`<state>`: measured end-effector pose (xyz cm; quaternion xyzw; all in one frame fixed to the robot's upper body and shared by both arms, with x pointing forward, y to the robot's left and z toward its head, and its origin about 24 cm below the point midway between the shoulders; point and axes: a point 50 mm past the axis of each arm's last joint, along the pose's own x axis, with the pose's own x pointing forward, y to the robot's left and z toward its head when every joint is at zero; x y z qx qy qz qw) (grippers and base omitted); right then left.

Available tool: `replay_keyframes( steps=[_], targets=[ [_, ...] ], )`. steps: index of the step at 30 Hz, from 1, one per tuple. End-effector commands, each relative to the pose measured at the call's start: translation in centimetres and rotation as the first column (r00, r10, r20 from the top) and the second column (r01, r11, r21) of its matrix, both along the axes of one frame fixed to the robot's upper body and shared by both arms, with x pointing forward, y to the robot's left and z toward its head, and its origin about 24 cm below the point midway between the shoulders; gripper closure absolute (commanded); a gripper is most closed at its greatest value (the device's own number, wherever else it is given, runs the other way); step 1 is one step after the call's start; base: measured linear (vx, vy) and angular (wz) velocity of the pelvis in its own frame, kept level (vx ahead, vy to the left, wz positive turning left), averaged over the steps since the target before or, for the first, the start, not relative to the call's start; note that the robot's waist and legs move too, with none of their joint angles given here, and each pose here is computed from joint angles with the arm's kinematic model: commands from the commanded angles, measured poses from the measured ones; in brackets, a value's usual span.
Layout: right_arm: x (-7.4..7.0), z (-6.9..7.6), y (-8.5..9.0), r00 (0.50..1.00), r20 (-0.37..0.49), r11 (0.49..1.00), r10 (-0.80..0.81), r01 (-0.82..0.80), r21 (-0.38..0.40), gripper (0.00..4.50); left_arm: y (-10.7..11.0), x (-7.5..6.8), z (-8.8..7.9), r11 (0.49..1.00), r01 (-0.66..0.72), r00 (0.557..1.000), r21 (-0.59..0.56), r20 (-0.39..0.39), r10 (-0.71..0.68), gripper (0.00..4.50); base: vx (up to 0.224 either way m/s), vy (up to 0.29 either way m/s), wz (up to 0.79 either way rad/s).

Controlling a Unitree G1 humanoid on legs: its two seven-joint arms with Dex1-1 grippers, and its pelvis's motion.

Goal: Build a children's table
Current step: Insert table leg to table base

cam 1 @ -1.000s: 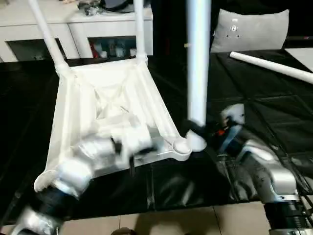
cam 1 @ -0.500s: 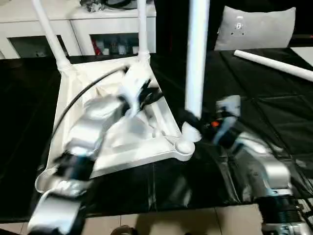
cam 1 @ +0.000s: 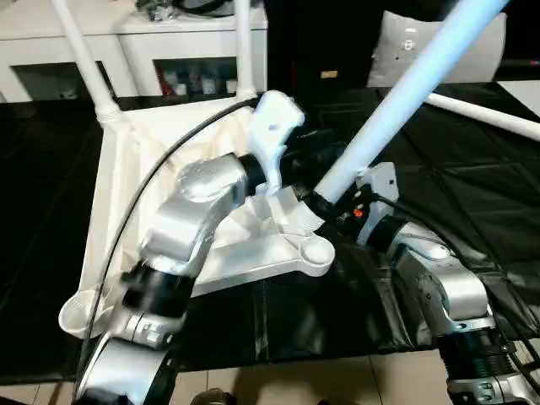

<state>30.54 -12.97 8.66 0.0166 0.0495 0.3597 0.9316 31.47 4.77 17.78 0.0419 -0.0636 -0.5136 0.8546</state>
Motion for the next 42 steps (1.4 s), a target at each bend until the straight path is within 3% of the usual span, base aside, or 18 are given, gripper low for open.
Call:
replay_keyframes(
  steps=[1,8,10,11,13,15,20,23,26,28,30,35,42],
  targets=[
    [0.4,0.7,0.9,0.999,0.024,0.999,0.035,-0.035,-0.005,2.62,-1.6,-0.8,-0.1,0.996,0.089,0.996,0.027,0.015,-0.089,2.65,0.000,0.000,0.00],
    [0.6,0.9,0.3,1.000,0.026,1.000,0.015,-0.016,0.006,2.62,0.7,-0.1,-1.1,0.996,0.005,1.000,0.091,0.021,-0.007,2.13,0.000,0.000,0.00],
    [0.7,0.9,-0.4,1.000,0.016,1.000,0.001,-0.001,0.012,2.62,3.0,0.3,-3.1,0.975,-0.041,0.999,0.216,0.018,0.038,2.00,0.000,0.000,0.00],
    [0.7,0.9,-0.4,1.000,0.015,1.000,0.001,-0.002,0.012,2.62,3.2,0.3,-3.4,0.973,-0.041,0.999,0.228,0.013,0.039,1.87,0.000,0.000,0.00],
    [0.6,0.9,-0.8,1.000,0.008,1.000,0.003,-0.004,0.011,2.62,4.1,0.2,-4.4,0.966,-0.033,0.999,0.256,-0.021,0.040,1.81,0.000,0.000,0.00],
    [0.5,0.9,-1.4,1.000,-0.008,1.000,0.024,-0.024,0.001,2.62,5.6,-0.6,-6.5,0.947,0.045,0.993,0.318,-0.114,-0.009,1.46,0.000,0.000,0.00],
    [0.3,0.9,-1.8,0.998,-0.019,0.998,0.060,-0.060,-0.023,2.62,5.9,-2.0,-8.8,0.922,0.209,0.956,0.325,-0.266,-0.123,1.26,0.000,0.000,0.00],
    [0.4,0.9,-1.9,0.997,-0.022,0.997,0.067,-0.068,-0.029,2.62,6.0,-2.2,-9.6,0.912,0.255,0.939,0.322,-0.309,-0.153,1.23,0.000,0.000,0.00],
    [0.3,1.0,-2.0,0.996,-0.029,0.996,0.080,-0.082,-0.040,2.62,6.4,-1.3,-10.9,0.890,0.232,0.943,0.392,-0.317,-0.106,1.23,0.000,0.000,0.00],
    [0.3,1.0,-2.0,0.996,-0.031,0.996,0.082,-0.084,-0.040,2.62,6.5,-1.0,-11.2,0.882,0.217,0.946,0.418,-0.314,-0.084,1.60,0.000,0.000,0.00],
    [0.1,1.0,-2.0,0.996,-0.034,0.995,0.086,-0.087,-0.045,2.62,6.9,-0.7,-12.0,0.857,0.199,0.946,0.475,-0.323,-0.040,1.59,0.000,0.000,0.00],
    [0.0,0.9,-2.1,0.995,-0.039,0.995,0.088,-0.090,-0.052,2.62,7.0,-1.0,-12.3,0.853,0.216,0.937,0.476,-0.347,-0.043,2.09,0.000,0.000,0.00],
    [-0.2,0.9,-1.9,0.993,-0.061,0.993,0.100,-0.104,-0.062,2.62,7.8,-1.0,-13.0,0.800,0.192,0.950,0.568,-0.312,-0.007,2.82,0.000,0.000,0.00]
  ],
)
